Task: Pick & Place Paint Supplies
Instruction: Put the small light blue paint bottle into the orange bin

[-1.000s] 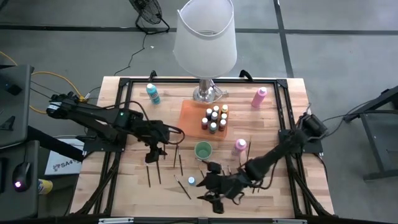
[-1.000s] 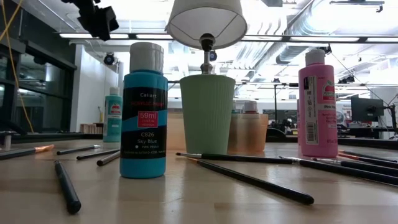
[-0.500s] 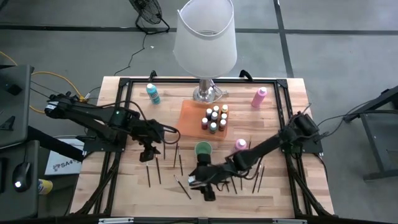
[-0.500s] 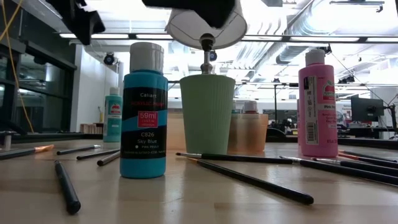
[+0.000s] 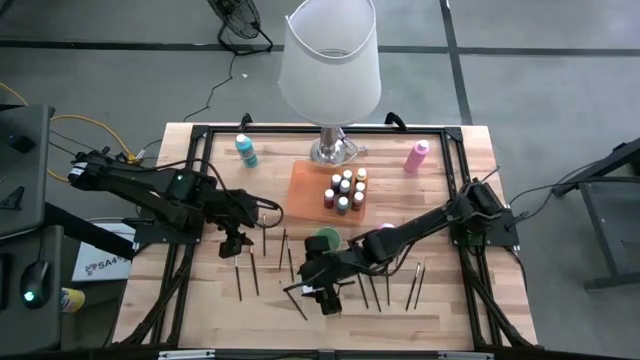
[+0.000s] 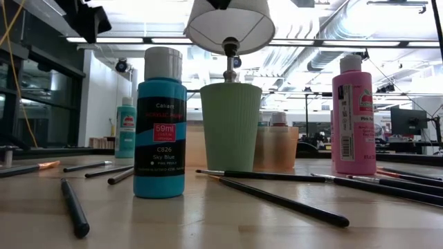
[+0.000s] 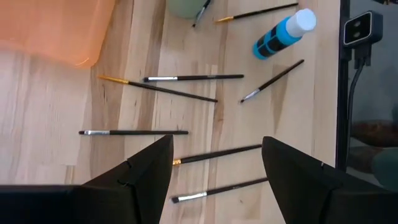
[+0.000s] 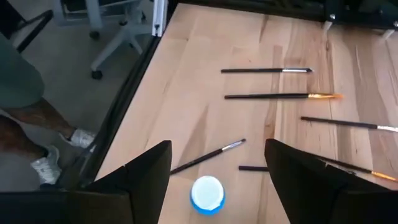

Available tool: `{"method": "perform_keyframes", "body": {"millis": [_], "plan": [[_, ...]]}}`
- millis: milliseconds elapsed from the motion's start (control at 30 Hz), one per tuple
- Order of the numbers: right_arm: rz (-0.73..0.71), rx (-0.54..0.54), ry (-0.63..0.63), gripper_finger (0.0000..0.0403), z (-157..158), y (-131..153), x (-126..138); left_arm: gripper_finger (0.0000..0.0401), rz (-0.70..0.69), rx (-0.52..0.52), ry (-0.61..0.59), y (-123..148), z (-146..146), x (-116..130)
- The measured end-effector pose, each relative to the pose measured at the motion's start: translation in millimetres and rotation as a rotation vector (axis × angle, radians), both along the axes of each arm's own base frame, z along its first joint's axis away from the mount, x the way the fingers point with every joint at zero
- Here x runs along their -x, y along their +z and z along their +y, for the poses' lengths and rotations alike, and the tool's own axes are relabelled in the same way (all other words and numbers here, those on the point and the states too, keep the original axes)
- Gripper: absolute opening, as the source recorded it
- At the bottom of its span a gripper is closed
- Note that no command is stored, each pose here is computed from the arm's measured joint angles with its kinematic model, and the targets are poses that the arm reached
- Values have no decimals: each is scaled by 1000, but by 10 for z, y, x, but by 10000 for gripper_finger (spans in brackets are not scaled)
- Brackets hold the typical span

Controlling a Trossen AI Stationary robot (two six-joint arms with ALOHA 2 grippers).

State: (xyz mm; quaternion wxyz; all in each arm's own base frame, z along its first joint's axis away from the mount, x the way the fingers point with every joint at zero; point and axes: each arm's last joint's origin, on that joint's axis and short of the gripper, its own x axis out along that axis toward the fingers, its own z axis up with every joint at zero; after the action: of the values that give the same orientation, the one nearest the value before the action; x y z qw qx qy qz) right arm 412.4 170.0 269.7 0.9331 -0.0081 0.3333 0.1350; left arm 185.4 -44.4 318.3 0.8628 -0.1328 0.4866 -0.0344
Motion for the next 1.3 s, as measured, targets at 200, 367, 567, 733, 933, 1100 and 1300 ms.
{"method": "perform_keyframes", "body": {"millis": [200, 367, 567, 733, 933, 1100, 1300], "plan": [[26, 5, 39, 252, -5, -139, -68, 237, -1, -1, 9, 1, 2, 0], [21, 28, 72, 252, 42, -282, -134, 237, -3, -1, 9, 2, 2, -1], [52, 51, 71, 252, 65, -396, -150, 237, 5, -4, 9, -3, 3, 5], [97, 61, 60, 252, 64, -510, -157, 237, 6, -8, 8, -5, 4, 6], [172, 69, 44, 252, 59, -632, -138, 237, 5, -9, 5, -5, 4, 6], [155, 65, 42, 236, 60, -597, -144, 237, 7, -12, 2, -6, 4, 8], [188, 75, 44, 207, 63, -688, -148, 237, 11, -19, -8, -9, 5, 12]]}}
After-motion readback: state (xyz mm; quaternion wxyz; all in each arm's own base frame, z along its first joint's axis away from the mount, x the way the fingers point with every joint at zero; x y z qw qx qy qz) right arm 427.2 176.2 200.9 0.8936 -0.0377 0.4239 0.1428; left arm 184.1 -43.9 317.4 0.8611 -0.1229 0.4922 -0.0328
